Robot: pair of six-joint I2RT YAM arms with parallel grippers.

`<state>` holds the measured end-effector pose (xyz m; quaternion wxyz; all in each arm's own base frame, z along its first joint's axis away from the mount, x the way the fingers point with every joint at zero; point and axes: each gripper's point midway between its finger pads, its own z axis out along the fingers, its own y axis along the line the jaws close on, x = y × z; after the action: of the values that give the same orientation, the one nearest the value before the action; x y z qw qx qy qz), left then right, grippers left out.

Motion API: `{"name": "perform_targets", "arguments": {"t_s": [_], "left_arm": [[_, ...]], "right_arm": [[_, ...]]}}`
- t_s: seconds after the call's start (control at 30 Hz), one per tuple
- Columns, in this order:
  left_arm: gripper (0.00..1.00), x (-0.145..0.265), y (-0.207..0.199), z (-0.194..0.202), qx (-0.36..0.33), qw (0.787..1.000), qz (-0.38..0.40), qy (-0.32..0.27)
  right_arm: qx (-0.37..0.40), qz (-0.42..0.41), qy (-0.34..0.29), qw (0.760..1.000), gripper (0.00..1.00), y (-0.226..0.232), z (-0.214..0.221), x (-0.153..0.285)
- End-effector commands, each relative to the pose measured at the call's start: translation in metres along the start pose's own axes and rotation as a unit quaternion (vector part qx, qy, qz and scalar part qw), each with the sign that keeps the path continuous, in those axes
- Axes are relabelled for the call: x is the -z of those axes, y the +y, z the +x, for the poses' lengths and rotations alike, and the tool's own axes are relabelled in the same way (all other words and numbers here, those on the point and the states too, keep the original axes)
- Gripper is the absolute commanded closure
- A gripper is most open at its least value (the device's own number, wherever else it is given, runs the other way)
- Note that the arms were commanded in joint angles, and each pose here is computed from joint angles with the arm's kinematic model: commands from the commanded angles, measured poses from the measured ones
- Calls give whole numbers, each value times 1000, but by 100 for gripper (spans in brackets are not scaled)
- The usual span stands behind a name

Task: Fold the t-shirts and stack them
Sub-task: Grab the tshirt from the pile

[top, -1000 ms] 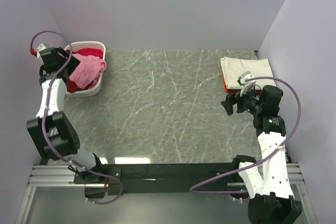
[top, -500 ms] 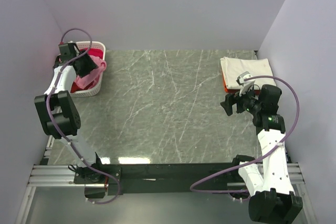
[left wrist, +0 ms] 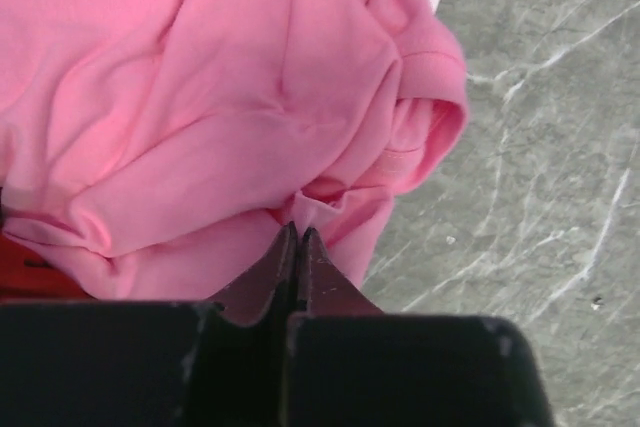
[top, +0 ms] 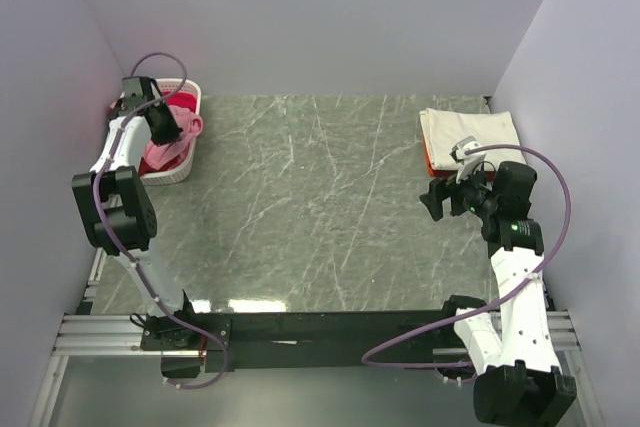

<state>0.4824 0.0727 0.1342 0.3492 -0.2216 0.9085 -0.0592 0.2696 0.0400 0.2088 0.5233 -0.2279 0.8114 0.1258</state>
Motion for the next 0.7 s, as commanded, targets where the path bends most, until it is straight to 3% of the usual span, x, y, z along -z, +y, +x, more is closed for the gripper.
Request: {"name": "perform_targets", "arguments": {"t_s": [0.0, 0.17, 0.3, 0.47, 0.67], "left_arm": [[100, 45, -24, -62, -12, 996, 23, -89], [100, 152, -68, -150, 10, 966, 90, -242], [100, 255, -114, -198, 4, 922, 178, -343], [100, 353, -161, -205, -27, 868, 288, -405], [100, 472, -226, -170, -76, 775, 443, -445]], "right_arm": [[23, 10, -35, 999, 5, -4, -26, 8], [21, 14, -34, 999, 5, -5, -26, 7], [20, 18, -33, 999, 5, -7, -25, 6], [17, 27, -30, 999, 5, -11, -22, 5], [13, 34, -28, 999, 4, -15, -20, 4]]}}
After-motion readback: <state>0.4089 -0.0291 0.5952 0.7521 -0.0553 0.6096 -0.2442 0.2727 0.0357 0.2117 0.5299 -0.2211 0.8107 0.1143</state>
